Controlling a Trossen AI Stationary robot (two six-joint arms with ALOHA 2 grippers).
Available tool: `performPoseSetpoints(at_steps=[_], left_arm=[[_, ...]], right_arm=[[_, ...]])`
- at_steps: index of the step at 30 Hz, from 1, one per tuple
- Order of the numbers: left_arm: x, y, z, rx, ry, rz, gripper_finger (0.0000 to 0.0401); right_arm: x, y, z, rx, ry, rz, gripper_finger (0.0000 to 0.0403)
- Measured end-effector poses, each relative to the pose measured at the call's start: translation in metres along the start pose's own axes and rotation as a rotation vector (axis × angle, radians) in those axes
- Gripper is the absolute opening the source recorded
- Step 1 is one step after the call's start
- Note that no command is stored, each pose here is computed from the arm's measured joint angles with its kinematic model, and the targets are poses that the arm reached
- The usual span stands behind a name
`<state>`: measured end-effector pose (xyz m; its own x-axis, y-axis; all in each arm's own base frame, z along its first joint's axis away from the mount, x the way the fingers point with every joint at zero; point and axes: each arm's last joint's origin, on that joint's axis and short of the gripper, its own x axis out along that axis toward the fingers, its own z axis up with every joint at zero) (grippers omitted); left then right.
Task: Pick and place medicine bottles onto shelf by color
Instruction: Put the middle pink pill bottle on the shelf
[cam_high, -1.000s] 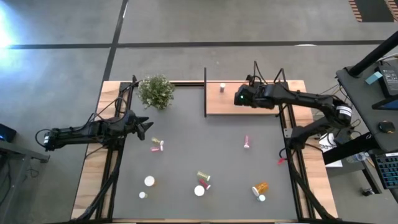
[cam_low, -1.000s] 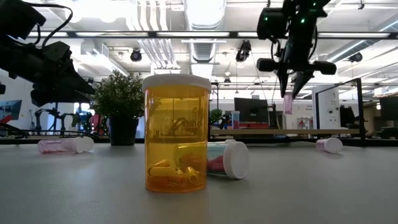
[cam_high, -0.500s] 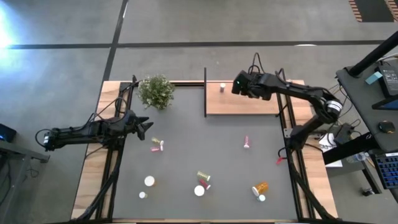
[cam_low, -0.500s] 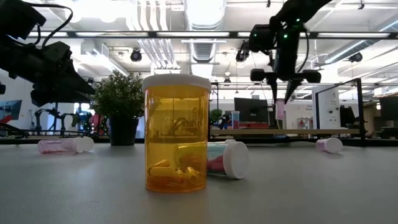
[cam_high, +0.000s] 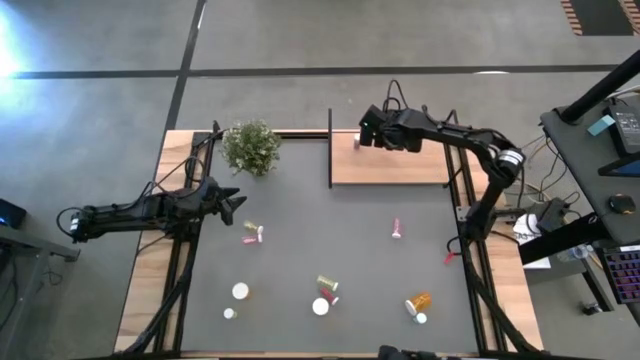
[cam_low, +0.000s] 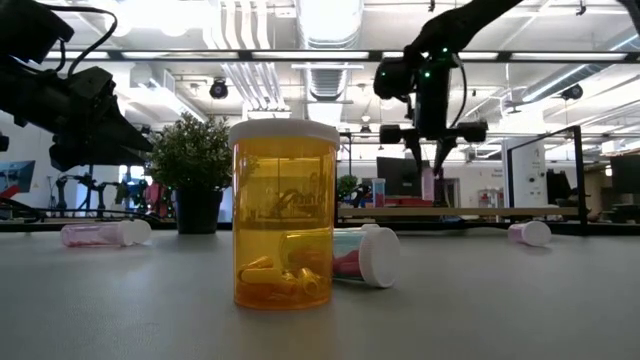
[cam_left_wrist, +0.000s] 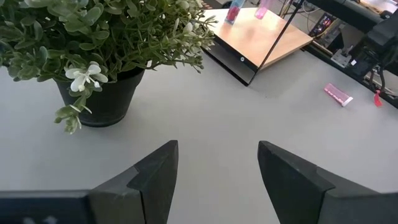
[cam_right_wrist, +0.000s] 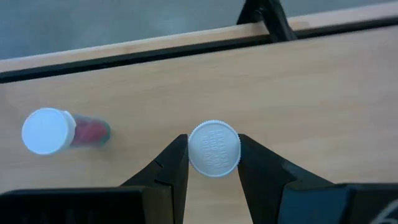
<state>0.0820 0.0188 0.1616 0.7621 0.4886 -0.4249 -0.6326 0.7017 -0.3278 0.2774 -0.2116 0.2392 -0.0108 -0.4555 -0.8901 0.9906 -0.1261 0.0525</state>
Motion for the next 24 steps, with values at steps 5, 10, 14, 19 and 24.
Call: performPoseSetpoints(at_steps=[5, 10, 14, 19, 24], left_arm=[[0.000, 0.000, 0.000, 0.000, 0.000, -0.001, 0.0205], [0.000, 0.000, 0.000, 0.000, 0.000, 0.000, 0.0205], [0.000, 0.000, 0.000, 0.000, 0.000, 0.000, 0.0205], [0.000, 0.000, 0.000, 0.000, 0.000, -0.001, 0.0205], [0.000, 0.000, 0.000, 0.000, 0.000, 0.000, 0.0205]], right_arm=[[0.007, 0.011, 0.008, 0.000, 0.012, 0.021, 0.0109], [0.013, 0.015, 0.010, 0.002, 0.017, 0.018, 0.0109], [0.016, 0.016, 0.009, 0.001, 0.019, 0.013, 0.0109], [0.020, 0.016, 0.011, 0.011, 0.018, 0.011, 0.0109], [0.024, 0.016, 0.012, 0.017, 0.017, 0.006, 0.0109]])
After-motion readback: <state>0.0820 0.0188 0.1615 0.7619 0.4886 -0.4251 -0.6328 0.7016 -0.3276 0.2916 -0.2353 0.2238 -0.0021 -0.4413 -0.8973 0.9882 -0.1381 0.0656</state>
